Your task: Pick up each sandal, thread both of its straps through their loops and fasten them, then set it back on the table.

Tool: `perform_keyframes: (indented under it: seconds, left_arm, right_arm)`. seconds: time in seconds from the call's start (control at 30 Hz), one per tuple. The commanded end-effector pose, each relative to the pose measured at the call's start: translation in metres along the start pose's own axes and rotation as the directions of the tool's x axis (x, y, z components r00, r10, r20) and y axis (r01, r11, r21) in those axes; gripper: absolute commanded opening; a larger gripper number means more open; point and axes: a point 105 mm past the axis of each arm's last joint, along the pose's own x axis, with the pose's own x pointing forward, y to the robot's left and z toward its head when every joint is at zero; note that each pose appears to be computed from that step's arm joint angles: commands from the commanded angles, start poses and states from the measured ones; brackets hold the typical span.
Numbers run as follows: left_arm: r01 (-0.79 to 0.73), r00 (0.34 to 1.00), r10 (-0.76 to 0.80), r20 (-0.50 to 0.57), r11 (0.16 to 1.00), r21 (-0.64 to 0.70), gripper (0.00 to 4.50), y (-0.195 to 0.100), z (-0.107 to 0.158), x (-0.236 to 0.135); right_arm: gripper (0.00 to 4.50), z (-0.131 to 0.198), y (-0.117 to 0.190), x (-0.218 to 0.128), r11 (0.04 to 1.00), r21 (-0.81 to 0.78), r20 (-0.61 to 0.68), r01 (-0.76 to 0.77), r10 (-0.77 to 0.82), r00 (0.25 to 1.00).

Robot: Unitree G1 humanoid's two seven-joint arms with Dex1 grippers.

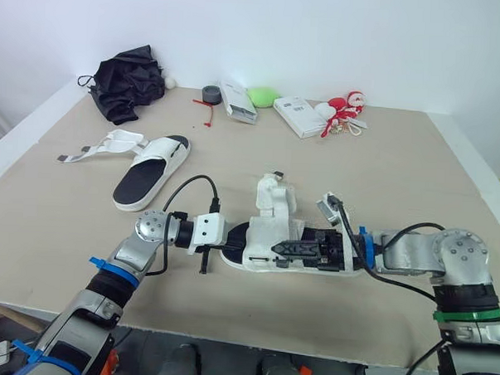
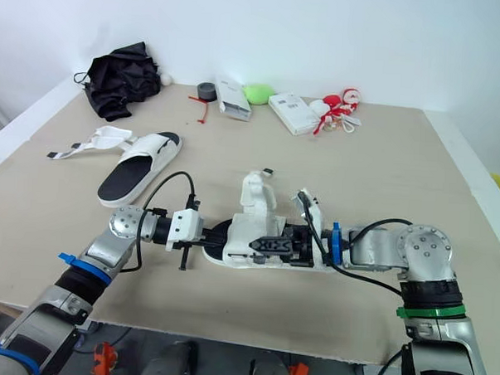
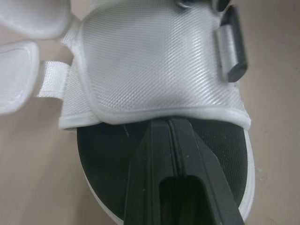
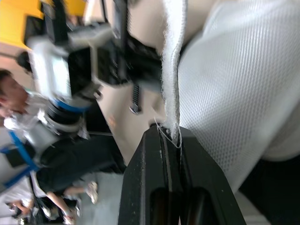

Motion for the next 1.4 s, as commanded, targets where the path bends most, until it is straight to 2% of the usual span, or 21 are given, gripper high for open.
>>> perform_keyframes:
  seconds: [0.03, 0.23, 0.4, 0.43, 0.47, 0.5, 0.57, 0.63, 0.67, 0.87, 1.0, 1.07, 1.13, 1.17, 1.23, 1.27, 1.4]
  left_arm:
    - [0.085, 0.982, -0.115, -0.147, 0.978, -0.191, 0.0, -0.04, -0.049, 0.003]
    - [0.087, 0.982, -0.116, -0.149, 0.978, -0.192, 0.0, -0.04, -0.049, 0.003]
    - [0.088, 0.982, -0.118, -0.15, 0.977, -0.192, 0.0, -0.04, -0.05, 0.002]
    - [0.088, 0.982, -0.118, -0.15, 0.977, -0.192, 0.0, -0.04, -0.05, 0.002]
    - [0.088, 0.982, -0.118, -0.15, 0.978, -0.191, 0.0, -0.04, -0.05, 0.002]
    - [0.088, 0.981, -0.118, -0.151, 0.978, -0.191, 0.0, -0.04, -0.05, 0.002]
    - [0.088, 0.981, -0.118, -0.152, 0.978, -0.19, 0.0, -0.039, -0.05, 0.002]
    - [0.087, 0.981, -0.117, -0.153, 0.978, -0.189, 0.0, -0.038, -0.05, 0.002]
    - [0.087, 0.981, -0.117, -0.153, 0.978, -0.189, 0.0, -0.038, -0.05, 0.002]
    - [0.088, 0.982, -0.117, -0.149, 0.978, -0.19, 0.0, -0.037, -0.049, 0.004]
    - [0.082, 0.983, -0.111, -0.149, 0.978, -0.19, 0.0, -0.036, -0.049, 0.004]
    - [0.08, 0.982, -0.109, -0.151, 0.978, -0.191, 0.0, -0.036, -0.05, 0.004]
    - [0.079, 0.982, -0.109, -0.152, 0.978, -0.193, 0.0, -0.037, -0.051, 0.004]
    - [0.078, 0.982, -0.109, -0.153, 0.978, -0.194, 0.0, -0.037, -0.051, 0.004]
    - [0.077, 0.982, -0.108, -0.154, 0.978, -0.195, 0.0, -0.037, -0.051, 0.003]
    - [0.076, 0.982, -0.107, -0.154, 0.978, -0.195, 0.0, -0.037, -0.051, 0.003]
    - [0.076, 0.982, -0.107, -0.154, 0.978, -0.195, 0.0, -0.037, -0.052, 0.003]
  right_arm:
    - [0.06, -0.011, -0.004, 0.003, 0.997, -0.049, -0.052, 0.051, -0.054, 0.997]
    - [0.06, -0.005, 0.02, -0.002, 0.987, -0.149, -0.035, -0.068, 0.063, 0.997]
    - [0.06, 0.002, 0.024, 0.0, 0.971, -0.228, -0.002, -0.078, 0.08, 0.997]
    - [0.6, 0.002, 0.024, 0.0, 0.968, -0.235, -0.003, -0.082, 0.083, 0.997]
    - [0.6, 0.001, 0.026, 0.0, 0.965, -0.246, -0.017, -0.094, 0.092, 0.996]
    - [1.05, 0.001, 0.026, 0.0, 0.963, -0.252, -0.028, -0.095, 0.091, 0.995]
    - [1.4, 0.003, 0.023, -0.001, 0.965, -0.251, -0.035, -0.08, 0.073, 0.997]
    - [2.2, 0.014, 0.02, -0.004, 0.968, -0.241, -0.012, -0.071, 0.07, 0.997]
    - [2.38, 0.02, 0.021, -0.006, 0.968, -0.24, 0.005, -0.079, 0.083, 0.997]
    - [2.38, 0.05, 0.023, -0.007, 0.97, -0.228, 0.068, -0.09, 0.108, 0.992]
    - [2.38, 0.054, 0.019, -0.003, 0.971, -0.226, 0.061, -0.072, 0.088, 0.994]
    - [1.78, 0.056, 0.018, -0.002, 0.972, -0.224, 0.072, -0.064, 0.082, 0.994]
    - [1.58, 0.058, 0.015, -0.002, 0.973, -0.226, 0.083, -0.052, 0.072, 0.994]
    - [1.04, 0.058, 0.014, -0.002, 0.973, -0.227, 0.085, -0.048, 0.069, 0.994]
    - [0.55, 0.059, 0.017, -0.002, 0.97, -0.235, 0.091, -0.063, 0.087, 0.992]
    - [0.11, 0.059, 0.019, -0.003, 0.968, -0.241, 0.088, -0.071, 0.095, 0.992]
    - [0.11, 0.057, 0.024, -0.003, 0.961, -0.26, 0.076, -0.095, 0.119, 0.99]
